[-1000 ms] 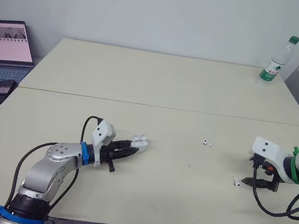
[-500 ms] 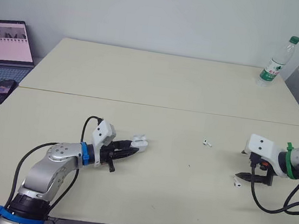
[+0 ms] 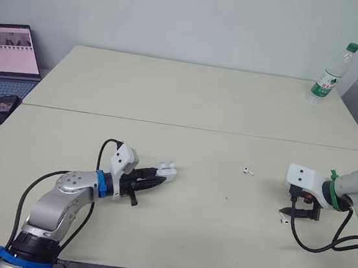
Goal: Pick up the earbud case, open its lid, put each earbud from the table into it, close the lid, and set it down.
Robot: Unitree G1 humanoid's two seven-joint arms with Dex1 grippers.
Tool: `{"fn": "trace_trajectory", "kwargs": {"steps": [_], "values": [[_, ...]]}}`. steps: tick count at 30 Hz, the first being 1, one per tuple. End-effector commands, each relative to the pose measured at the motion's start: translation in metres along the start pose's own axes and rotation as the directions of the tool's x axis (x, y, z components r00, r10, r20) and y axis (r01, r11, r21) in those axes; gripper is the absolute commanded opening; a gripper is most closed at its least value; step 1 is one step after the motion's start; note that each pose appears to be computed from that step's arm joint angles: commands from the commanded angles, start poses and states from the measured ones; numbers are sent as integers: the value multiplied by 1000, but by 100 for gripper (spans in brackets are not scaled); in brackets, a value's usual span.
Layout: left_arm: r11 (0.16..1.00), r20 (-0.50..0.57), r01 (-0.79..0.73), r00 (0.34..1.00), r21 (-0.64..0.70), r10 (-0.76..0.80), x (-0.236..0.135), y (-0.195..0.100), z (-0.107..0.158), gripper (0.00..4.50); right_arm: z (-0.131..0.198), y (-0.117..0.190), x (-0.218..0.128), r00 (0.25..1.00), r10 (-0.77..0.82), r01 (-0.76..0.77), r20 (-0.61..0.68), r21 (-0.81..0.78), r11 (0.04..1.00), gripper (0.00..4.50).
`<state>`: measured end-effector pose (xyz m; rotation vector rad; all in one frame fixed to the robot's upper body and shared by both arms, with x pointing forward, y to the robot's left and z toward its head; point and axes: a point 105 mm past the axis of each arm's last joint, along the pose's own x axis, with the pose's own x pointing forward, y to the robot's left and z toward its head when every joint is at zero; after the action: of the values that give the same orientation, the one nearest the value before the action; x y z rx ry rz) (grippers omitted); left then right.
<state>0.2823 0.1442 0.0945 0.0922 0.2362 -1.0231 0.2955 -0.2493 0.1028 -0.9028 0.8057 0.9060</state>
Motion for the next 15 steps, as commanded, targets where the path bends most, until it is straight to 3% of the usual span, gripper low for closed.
{"fn": "trace_trajectory", "kwargs": {"steps": [1, 10, 15], "values": [[999, 31, 3, 999, 43, -4, -2, -3, 14, 81, 5, -5, -7, 1000, -23, 23, 8, -16, 1000, 447], [999, 29, 6, 1000, 41, -8, -1, -5, 16, 81, 28, 4, -10, 997, 22, -19, 71, -32, 999, 447], [999, 28, 6, 1000, 41, -7, -1, -5, 16, 81, 18, 6, -6, 1000, 15, -14, 23, -40, 999, 447]]}}
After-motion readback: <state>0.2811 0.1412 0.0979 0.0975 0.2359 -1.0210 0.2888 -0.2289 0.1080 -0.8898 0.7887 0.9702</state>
